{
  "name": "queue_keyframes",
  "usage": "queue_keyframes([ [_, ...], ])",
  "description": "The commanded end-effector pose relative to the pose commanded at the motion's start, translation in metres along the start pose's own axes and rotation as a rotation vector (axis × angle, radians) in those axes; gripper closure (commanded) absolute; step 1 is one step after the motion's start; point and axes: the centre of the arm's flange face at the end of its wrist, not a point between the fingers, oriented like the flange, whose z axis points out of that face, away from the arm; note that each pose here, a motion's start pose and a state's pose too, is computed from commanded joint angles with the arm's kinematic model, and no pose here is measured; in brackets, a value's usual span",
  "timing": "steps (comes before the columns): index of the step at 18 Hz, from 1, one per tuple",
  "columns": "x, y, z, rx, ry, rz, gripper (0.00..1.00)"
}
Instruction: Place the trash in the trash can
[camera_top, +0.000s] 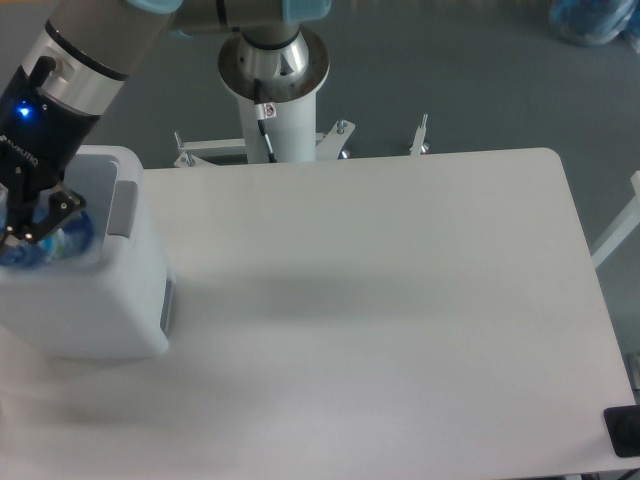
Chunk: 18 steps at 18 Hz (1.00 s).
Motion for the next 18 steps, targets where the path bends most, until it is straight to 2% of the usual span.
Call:
queue_keyframes([
  [5, -0.042, 0.005, -0.036, 0.034, -0.073, -0.026, 0.0],
  [13, -0.181, 0.035, -0.135, 0.113, -0.282, -0.198, 0.0],
  [15, -0.216, 0.059, -0.14, 0.096, -0.304, -0.222, 0.0],
  [18, -0.255, 0.109, -0.147, 0.051, -0.324, -0.197, 0.0],
])
